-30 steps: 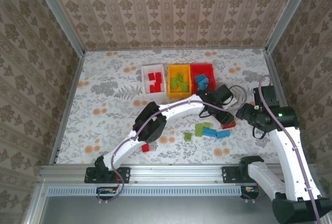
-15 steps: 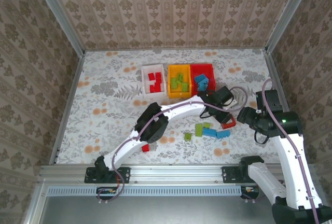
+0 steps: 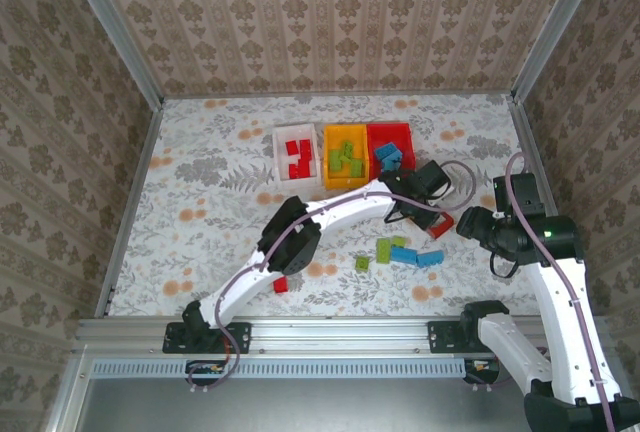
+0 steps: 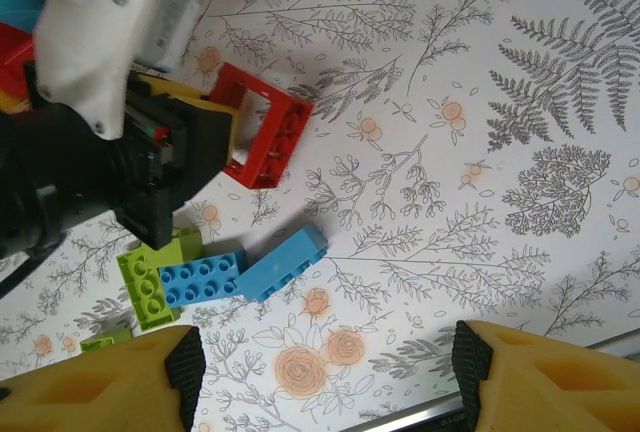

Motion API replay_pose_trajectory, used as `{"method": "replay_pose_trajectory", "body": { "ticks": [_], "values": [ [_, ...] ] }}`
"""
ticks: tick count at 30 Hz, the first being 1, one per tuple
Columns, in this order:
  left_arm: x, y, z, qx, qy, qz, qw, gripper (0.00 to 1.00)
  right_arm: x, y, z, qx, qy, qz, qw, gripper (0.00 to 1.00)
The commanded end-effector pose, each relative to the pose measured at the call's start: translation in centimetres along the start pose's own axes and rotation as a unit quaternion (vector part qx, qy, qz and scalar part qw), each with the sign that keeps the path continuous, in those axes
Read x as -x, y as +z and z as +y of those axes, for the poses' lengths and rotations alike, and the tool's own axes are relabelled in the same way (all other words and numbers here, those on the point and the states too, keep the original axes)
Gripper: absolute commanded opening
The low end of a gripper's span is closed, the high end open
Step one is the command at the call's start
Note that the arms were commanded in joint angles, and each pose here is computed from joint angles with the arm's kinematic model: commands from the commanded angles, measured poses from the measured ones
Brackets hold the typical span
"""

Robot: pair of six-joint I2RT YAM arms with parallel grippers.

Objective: Sort the legos into containers by color

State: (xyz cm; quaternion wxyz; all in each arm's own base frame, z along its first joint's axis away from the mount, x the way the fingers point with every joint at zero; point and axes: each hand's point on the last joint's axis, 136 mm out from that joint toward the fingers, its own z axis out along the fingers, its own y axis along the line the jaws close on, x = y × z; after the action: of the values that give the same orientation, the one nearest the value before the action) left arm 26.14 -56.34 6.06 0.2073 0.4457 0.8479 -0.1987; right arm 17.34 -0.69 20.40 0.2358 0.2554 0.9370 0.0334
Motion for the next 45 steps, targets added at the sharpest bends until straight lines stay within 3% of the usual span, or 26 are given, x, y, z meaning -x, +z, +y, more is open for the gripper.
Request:
{"method": "replay_pose_trajectory", "body": {
  "ticks": [1,6,11,14,20,22,26,29,38,45],
  "values": [
    [4.6,-7.8,2.0,0.035,-0.032,-0.071,0.996,0.08,1.0,-0.5,0.9,0.020,-0.008,-0.013,1.000,0.68],
    [4.3,-14.4,5.9,0.097,-0.076,-0.092,0.988,0.08,2.3,-0.3,3.1,0.060,-0.029,-0.026,0.997,0.65],
    [0.3,-20.8,12.6,0.182,-0.161,-0.073,0.967,0.09,3.1,-0.3,8.1,0.131,-0.105,-0.047,0.985,0.64],
    [-3.2,-23.8,17.3,0.232,-0.219,-0.050,0.946,0.09,2.3,-0.5,13.3,0.206,-0.161,-0.055,0.964,0.64],
    [-8.2,-27.0,25.0,0.302,-0.302,-0.016,0.904,0.10,-1.6,-2.7,24.1,0.340,-0.298,-0.082,0.888,0.65],
    [-8.7,-27.2,26.9,0.317,-0.317,-0.010,0.894,0.10,-2.1,-2.9,26.6,0.361,-0.315,-0.086,0.874,0.65],
    [-9.4,-26.8,30.7,0.340,-0.363,-0.007,0.868,0.11,-2.6,-1.7,29.6,0.367,-0.325,-0.061,0.869,0.65],
    [-9.1,-25.4,32.9,0.340,-0.385,-0.007,0.858,0.11,-2.6,-0.9,31.2,0.366,-0.334,-0.049,0.867,0.65],
    [-8.4,-20.9,36.9,0.331,-0.405,0.022,0.852,0.11,-2.6,2.0,32.7,0.356,-0.321,-0.010,0.878,0.66],
    [-9.5,-18.7,37.0,0.323,-0.415,0.043,0.850,0.11,-1.7,3.3,31.7,0.345,-0.300,-0.001,0.889,0.66]
  ]
}}
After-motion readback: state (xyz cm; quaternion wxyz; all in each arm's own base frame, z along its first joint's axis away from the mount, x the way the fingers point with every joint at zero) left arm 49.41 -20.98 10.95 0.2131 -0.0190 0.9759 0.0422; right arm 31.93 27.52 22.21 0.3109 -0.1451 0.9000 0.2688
